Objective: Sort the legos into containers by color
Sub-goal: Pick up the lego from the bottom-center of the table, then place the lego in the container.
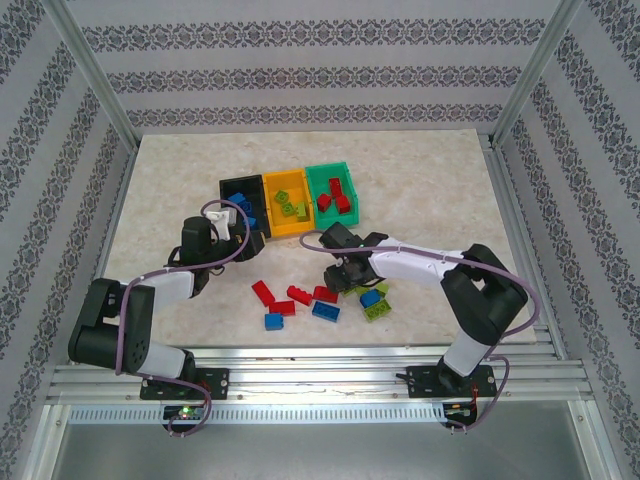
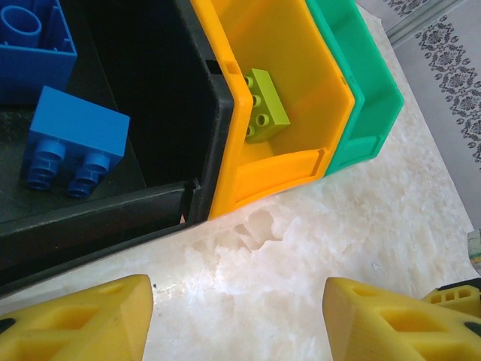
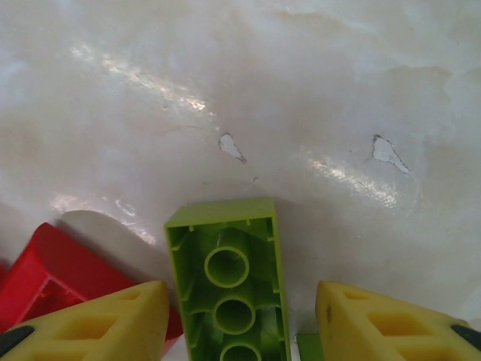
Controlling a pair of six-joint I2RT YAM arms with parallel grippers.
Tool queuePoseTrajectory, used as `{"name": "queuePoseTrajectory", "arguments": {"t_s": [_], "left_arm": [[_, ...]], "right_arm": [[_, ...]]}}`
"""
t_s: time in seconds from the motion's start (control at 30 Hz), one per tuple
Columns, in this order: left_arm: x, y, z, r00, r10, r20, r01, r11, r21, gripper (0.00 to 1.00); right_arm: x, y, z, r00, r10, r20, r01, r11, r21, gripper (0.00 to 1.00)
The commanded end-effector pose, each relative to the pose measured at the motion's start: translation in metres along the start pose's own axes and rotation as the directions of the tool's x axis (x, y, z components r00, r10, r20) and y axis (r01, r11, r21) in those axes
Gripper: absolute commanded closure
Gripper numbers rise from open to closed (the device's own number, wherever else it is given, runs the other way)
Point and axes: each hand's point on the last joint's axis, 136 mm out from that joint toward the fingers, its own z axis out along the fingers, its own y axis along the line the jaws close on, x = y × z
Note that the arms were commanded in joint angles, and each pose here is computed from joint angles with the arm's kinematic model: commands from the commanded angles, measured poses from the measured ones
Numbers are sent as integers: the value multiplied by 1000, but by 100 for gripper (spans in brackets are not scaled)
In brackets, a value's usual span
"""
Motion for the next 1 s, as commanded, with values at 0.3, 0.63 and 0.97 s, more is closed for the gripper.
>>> {"name": "queuePoseTrajectory", "arguments": {"t_s": [0.3,0.63,0.97], "left_arm": [[-6,0,0,1000,-7,24,6,1000,30,39],[-7,1,-1,1000,-13,27,13,1000,28,39],[-11,7,-5,999,-26,39,26,1000,12,39]], "right_arm": [[5,-1,14,999,30,-35,-30,999,13,58],[-50,24,-6,994,32,101,-24,997,-77,66],[-175,51,-22,962,55,269,-12,987,-158,66]]}}
